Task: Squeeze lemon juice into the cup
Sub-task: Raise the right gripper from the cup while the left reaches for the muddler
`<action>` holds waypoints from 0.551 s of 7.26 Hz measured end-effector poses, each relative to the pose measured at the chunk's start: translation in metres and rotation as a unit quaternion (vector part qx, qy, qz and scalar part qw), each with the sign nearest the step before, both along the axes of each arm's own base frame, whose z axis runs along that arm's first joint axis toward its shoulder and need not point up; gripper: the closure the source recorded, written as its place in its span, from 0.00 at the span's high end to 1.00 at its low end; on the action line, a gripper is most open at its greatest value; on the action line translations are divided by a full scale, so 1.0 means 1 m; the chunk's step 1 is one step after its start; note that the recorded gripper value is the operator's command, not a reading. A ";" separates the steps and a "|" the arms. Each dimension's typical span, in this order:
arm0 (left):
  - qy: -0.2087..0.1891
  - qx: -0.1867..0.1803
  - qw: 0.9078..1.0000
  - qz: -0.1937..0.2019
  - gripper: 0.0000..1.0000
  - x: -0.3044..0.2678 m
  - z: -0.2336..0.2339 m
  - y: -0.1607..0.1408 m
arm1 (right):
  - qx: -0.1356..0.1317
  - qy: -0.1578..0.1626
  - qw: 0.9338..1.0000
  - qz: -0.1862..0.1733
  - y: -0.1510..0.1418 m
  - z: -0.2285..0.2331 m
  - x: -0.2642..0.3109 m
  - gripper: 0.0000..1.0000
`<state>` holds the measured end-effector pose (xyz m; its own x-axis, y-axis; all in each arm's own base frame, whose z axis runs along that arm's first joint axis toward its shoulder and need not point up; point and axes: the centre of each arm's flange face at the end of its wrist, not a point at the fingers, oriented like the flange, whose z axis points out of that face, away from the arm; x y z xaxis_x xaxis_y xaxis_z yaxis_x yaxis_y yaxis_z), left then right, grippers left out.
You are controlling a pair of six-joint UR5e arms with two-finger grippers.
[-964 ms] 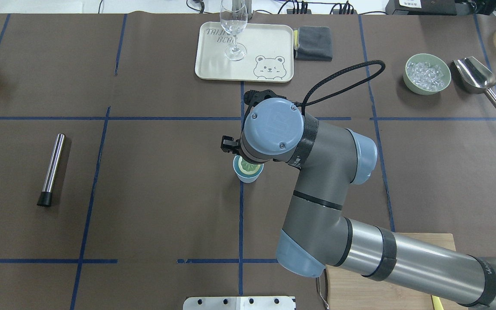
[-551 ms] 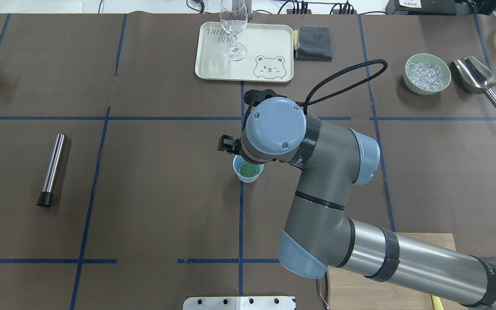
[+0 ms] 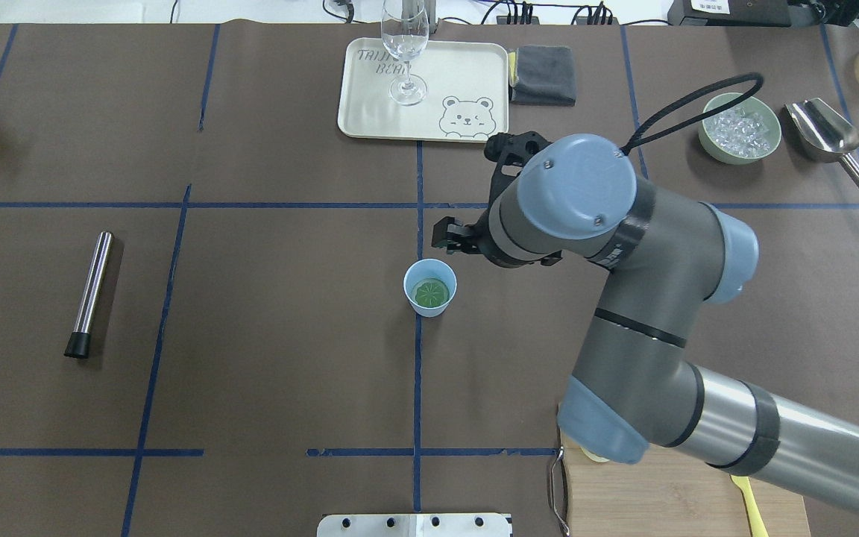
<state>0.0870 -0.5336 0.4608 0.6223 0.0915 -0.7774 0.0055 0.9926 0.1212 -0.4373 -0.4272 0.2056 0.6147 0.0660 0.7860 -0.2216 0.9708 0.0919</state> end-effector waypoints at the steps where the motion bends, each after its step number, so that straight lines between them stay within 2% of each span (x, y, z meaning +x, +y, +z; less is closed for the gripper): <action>1: -0.003 -0.019 1.000 0.019 1.00 0.027 -0.013 0.006 | 0.010 0.011 1.000 -0.009 -0.010 0.016 0.021 1.00; 4: -0.033 -0.067 0.995 0.068 1.00 0.094 -0.043 0.000 | 0.012 0.021 0.999 -0.029 -0.039 0.053 0.080 1.00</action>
<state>0.1808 -0.5336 0.4182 0.6608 0.0768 -0.7466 -0.1339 0.9908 -0.0167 -0.3575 -0.4665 0.2584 0.6498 0.0109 0.7600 -0.1606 0.9793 0.1232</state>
